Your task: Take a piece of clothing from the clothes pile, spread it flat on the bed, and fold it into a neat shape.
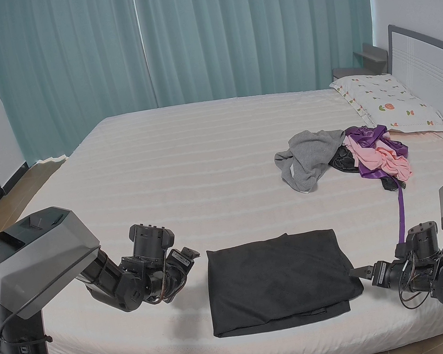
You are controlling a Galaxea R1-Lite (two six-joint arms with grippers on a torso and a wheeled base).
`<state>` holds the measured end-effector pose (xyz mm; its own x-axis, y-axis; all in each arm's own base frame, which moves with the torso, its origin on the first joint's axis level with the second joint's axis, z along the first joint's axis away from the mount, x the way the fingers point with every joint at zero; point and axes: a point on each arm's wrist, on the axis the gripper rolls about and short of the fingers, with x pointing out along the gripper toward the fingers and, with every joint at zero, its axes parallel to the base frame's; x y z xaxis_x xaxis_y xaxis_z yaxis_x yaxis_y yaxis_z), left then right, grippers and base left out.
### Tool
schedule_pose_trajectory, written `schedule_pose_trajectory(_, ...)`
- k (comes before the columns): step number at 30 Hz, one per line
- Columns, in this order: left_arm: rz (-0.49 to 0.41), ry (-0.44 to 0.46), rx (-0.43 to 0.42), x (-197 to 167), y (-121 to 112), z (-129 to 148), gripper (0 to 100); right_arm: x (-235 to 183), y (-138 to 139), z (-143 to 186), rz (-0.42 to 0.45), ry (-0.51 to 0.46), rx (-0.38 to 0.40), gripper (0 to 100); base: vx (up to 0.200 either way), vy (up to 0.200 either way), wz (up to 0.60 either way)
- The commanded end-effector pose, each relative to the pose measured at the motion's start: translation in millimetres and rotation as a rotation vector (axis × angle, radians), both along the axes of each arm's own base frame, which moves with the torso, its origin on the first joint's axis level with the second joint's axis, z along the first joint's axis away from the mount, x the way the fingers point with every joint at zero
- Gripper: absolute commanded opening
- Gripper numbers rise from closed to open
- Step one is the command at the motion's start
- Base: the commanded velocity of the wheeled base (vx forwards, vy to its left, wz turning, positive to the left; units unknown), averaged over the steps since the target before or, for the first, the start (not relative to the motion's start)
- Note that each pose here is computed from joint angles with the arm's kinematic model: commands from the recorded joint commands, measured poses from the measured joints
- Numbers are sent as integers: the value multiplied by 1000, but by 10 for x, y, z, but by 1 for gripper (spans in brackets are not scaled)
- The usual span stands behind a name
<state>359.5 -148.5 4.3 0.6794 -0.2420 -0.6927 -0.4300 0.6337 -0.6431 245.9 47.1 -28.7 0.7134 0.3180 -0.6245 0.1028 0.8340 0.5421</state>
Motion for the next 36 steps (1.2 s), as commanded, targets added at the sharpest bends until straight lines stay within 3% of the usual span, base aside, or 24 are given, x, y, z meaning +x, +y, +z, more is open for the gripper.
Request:
schedule_pose_trajectory(1,1,-2,-1,-3,0,9,100,4,-19,-12,-10,5,3,100,0,0,0)
schedule_pose_trajectory(10,-12,10,3,-58,-29,-12,100,19,-29,-18,-18,6,8,100,0,-156,0)
schedule_pose_trajectory(22,-20,21,13,-94,-26,-34,100,22,-32,-29,-20,9,7,100,0,0,0)
schedule_pose_trajectory(28,-33,27,15,-128,-69,-46,100,18,-33,-29,-20,10,7,100,-200,0,0)
schedule_pose_trajectory(34,-37,19,14,-108,-78,-39,100,22,-32,-29,-21,9,8,100,0,0,0)
schedule_pose_trajectory(36,-107,6,47,-98,-101,-59,100,35,-30,-21,-21,2,10,100,0,0,0)
